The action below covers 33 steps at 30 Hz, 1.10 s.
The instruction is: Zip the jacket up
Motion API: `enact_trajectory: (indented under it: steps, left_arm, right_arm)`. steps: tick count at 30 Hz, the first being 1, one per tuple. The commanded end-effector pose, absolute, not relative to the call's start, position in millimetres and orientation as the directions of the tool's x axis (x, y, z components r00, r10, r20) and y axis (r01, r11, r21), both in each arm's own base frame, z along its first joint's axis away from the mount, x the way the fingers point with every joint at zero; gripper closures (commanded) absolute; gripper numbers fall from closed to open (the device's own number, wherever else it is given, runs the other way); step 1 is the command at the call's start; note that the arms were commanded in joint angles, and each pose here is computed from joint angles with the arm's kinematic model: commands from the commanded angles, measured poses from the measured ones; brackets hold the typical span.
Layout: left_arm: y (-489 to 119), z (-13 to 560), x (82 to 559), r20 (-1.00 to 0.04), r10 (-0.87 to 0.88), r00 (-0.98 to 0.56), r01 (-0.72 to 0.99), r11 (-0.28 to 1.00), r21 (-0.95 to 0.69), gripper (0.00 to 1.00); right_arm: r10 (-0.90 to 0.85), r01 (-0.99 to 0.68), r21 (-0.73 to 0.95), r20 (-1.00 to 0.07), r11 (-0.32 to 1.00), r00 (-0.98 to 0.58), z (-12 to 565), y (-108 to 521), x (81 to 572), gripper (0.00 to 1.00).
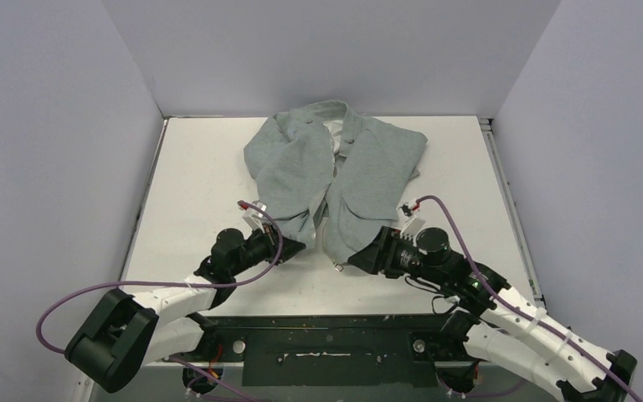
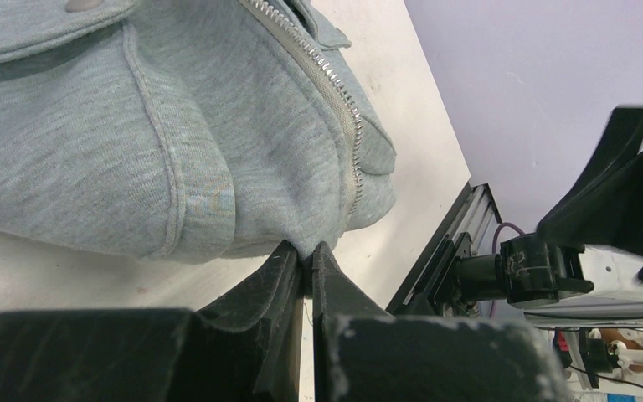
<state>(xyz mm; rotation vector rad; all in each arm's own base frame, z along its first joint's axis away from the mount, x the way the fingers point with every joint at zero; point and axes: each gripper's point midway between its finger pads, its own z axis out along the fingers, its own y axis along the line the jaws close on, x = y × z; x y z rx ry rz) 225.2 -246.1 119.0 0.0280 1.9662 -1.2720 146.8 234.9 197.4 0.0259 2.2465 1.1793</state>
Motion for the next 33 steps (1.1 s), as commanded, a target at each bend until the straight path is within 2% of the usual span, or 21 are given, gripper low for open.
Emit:
enact_trajectory:
  steps: [1,6,10,13,20,33]
  left_arm:
    - [-248.4,147.8,235.5,-0.638,-0.426,-0.642,0.443,0.473,-0.762,1.00]
    - [-246.1,144.4,236.9,-0.635,-0.429,-0.643,0.426,0.488,-0.762,1.00]
    - [-247.9,145.7,236.3,-0.630,-0.427,-0.649,0.429,0.479,-0.766,1.00]
    - [-248.1,147.0,235.0,-0.628,-0.426,-0.652,0.431,0.474,-0.768,1.00]
    - [-241.4,150.5,235.2,-0.629,-0.452,-0.632,0.418,0.485,-0.768,1.00]
    - [-241.4,147.7,234.3,-0.624,-0.450,-0.639,0.413,0.484,-0.772,1.00]
  right_arm:
    - [0.294,-0.174,0.765,-0.433,0.620,-0.852,161.3,255.9,135.6,0.43]
    - [0.316,-0.183,0.643,-0.580,0.744,-0.751,118.9,256.0,140.3,0.39]
    - [0.353,-0.228,0.610,-0.679,0.759,-0.644,109.6,263.4,150.3,0.38]
    - [0.367,-0.219,0.583,-0.716,0.783,-0.594,99.2,264.8,161.4,0.39]
    - [0.375,-0.198,0.524,-0.781,0.828,-0.499,85.4,268.0,187.7,0.46]
    - [0.374,-0.195,0.529,-0.773,0.826,-0.513,69.2,279.0,224.7,0.48]
